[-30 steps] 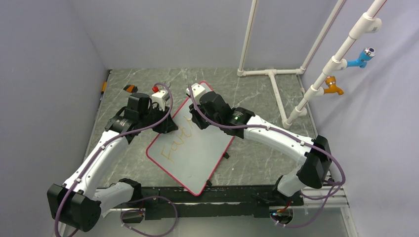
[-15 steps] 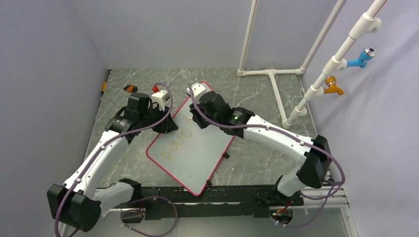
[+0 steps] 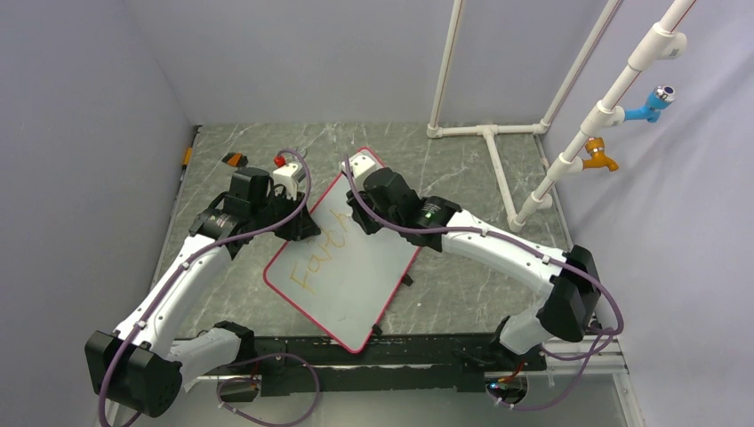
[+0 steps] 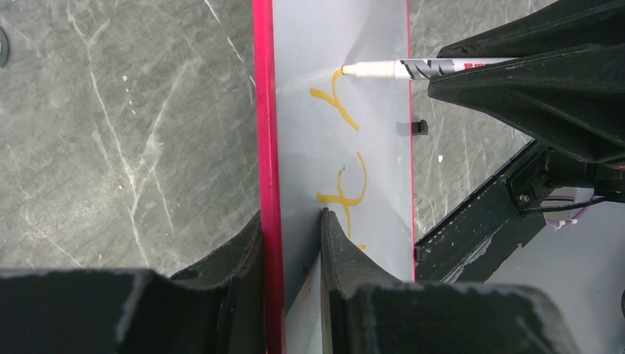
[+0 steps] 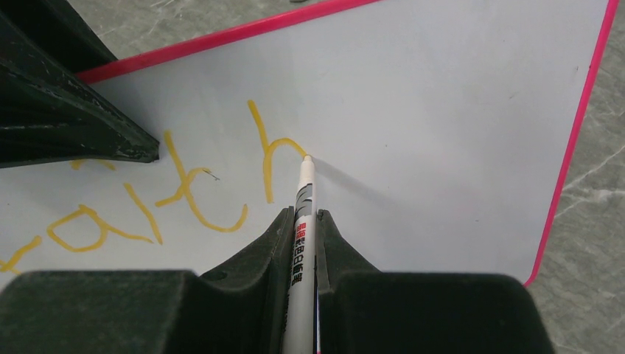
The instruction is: Write a sentence on the whiteboard
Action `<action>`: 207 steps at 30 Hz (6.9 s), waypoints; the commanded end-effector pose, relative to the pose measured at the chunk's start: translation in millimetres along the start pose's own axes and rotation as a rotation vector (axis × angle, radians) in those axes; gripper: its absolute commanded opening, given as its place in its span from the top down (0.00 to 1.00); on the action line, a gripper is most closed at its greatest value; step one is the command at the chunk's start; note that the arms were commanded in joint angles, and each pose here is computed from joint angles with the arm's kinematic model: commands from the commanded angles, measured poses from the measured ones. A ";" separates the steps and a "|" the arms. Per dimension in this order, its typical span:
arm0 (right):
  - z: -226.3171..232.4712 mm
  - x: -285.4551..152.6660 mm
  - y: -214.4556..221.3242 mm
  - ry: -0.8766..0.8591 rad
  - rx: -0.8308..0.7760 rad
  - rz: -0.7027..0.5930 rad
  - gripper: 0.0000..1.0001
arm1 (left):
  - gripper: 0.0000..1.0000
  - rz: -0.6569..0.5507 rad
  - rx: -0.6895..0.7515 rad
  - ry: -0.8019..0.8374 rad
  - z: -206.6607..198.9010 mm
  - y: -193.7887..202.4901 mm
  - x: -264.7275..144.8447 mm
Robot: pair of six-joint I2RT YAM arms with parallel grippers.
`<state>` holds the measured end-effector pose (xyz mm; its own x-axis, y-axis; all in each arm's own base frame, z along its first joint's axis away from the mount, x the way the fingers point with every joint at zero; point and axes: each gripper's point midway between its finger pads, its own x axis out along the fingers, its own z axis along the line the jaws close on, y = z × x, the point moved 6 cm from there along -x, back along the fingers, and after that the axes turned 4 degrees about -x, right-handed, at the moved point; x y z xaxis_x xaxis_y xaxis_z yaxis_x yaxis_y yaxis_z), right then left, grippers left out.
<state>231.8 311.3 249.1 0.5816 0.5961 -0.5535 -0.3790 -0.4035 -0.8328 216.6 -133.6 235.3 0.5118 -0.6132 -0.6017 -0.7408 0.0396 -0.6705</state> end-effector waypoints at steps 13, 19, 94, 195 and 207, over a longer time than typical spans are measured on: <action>1.6 -16.3 18.8 -0.035 0.012 0.062 1.00 | 1.00 -0.083 0.161 -0.101 13.5 -16.2 -2.4; -1.6 -45.2 4.0 -0.012 0.029 0.016 1.00 | 1.00 -0.090 0.163 -0.096 12.3 -16.6 -3.7; 102.6 -40.6 45.0 -0.490 -0.181 -0.083 1.00 | 1.00 -0.142 0.147 -0.193 36.7 -37.9 -9.8; 107.4 -25.3 90.6 -0.331 -0.219 0.086 1.00 | 1.00 -0.155 0.146 -0.196 35.9 -35.4 -12.9; 108.5 -27.7 106.3 -0.326 -0.212 0.119 1.00 | 1.00 -0.157 0.146 -0.194 35.5 -35.3 -13.5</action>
<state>98.2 331.3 186.0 0.2488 0.7356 -0.6301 -0.2350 -0.5853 -0.7761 240.1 -113.9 242.6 0.6081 -0.5425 -0.5796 -0.6990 -0.0197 -0.7149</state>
